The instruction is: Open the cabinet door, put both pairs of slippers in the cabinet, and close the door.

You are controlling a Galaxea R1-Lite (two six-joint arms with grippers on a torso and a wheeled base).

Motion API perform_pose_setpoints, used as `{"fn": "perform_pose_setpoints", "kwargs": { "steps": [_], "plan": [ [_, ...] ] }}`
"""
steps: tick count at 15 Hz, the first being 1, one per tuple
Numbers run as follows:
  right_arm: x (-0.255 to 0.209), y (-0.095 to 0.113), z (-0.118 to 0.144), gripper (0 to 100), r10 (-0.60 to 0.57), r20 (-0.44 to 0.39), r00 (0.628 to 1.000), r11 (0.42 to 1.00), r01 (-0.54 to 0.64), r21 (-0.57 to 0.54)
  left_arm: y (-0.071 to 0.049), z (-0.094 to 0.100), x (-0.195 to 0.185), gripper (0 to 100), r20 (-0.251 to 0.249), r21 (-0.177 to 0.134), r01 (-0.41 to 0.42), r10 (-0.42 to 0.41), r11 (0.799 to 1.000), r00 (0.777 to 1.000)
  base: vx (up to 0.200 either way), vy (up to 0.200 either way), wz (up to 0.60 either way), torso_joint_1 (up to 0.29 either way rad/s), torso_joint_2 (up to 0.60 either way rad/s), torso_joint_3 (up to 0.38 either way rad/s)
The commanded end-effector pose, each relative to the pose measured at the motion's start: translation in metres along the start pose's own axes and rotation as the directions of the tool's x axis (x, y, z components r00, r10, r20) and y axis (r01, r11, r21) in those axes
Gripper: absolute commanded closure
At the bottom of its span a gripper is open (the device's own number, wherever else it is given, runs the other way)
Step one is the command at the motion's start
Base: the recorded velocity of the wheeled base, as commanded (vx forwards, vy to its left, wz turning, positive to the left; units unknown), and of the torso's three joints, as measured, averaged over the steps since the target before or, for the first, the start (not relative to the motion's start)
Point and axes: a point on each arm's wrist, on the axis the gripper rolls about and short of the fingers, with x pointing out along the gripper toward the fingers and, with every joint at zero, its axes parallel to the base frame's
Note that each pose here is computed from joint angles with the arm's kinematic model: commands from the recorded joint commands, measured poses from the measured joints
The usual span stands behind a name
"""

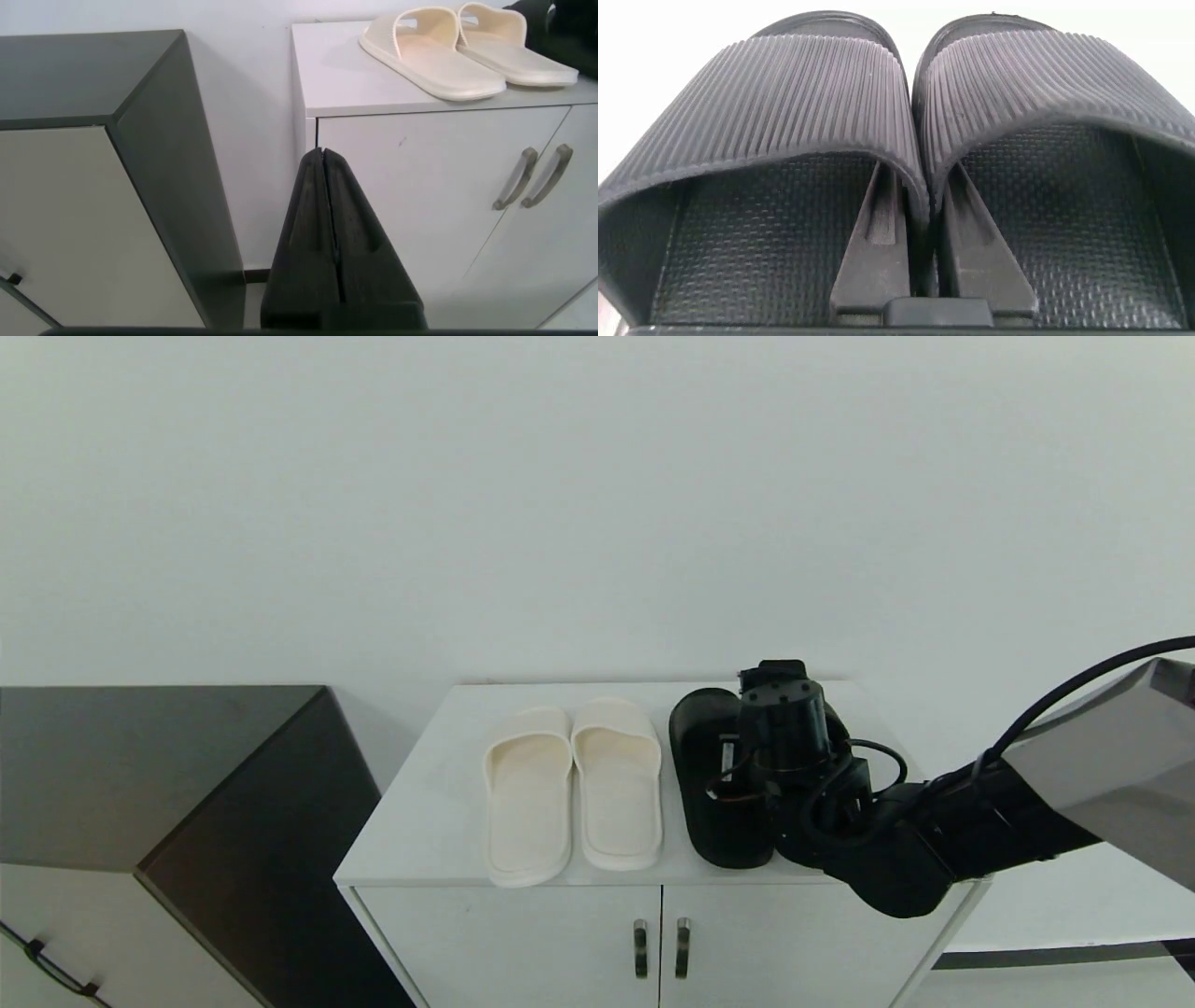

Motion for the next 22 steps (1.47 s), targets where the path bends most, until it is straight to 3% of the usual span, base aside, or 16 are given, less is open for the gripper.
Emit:
{"fn": "perform_pose_setpoints", "kwargs": {
  "steps": [1, 5, 8, 9, 12, 20, 22],
  "plan": [
    [-0.009, -0.004, 0.013, 100, 0.007, 0.024, 1.000, 1.000, -0.007, 0.012, 0.000, 0.000, 0.000, 100, -0.001, -0.001, 0.000, 0.000, 1.000, 1.000, 0.000, 0.000, 0.00, 0.000, 0.00, 0.000],
    [-0.044, -0.012, 0.023, 100, 0.075, 0.028, 0.997, 0.997, -0.075, 0.003, 0.000, 0.000, 0.000, 100, -0.001, -0.001, 0.000, 0.000, 1.000, 1.000, 0.000, 0.000, 0.00, 0.000, 0.00, 0.000],
    [-0.076, -0.024, 0.026, 100, 0.272, -0.013, 0.962, 0.962, -0.272, -0.018, 0.000, 0.000, 0.000, 100, -0.001, -0.001, 0.000, 0.000, 1.000, 1.000, 0.000, 0.000, 0.00, 0.000, 0.00, 0.000],
    [-0.091, -0.035, 0.024, 100, 0.396, -0.050, 0.917, 0.917, -0.398, -0.035, 0.000, 0.000, 0.000, 100, -0.001, 0.001, 0.000, 0.000, 1.000, 1.000, 0.000, 0.000, 0.00, 0.000, 0.00, 0.000],
    [-0.114, -0.048, 0.021, 100, 0.539, -0.089, 0.838, 0.836, -0.545, -0.067, 0.000, 0.000, 0.000, 100, -0.001, -0.004, 0.000, 0.000, 1.000, 1.000, 0.000, 0.000, 0.00, 0.000, 0.00, 0.000],
    [-0.117, -0.049, 0.018, 100, 0.543, -0.094, 0.835, 0.832, -0.549, -0.074, 0.000, 0.000, 0.000, 100, -0.001, -0.010, -0.002, 0.002, 1.000, 1.000, 0.000, 0.000, 0.00, 0.000, 0.00, 0.000],
    [-0.118, -0.049, 0.016, 100, 0.542, -0.100, 0.834, 0.832, -0.550, -0.076, 0.000, 0.000, 0.000, 100, 0.000, -0.010, -0.002, 0.002, 1.000, 1.000, -0.200, 0.000, 0.00, 0.000, 0.00, 0.002]
  ]
}}
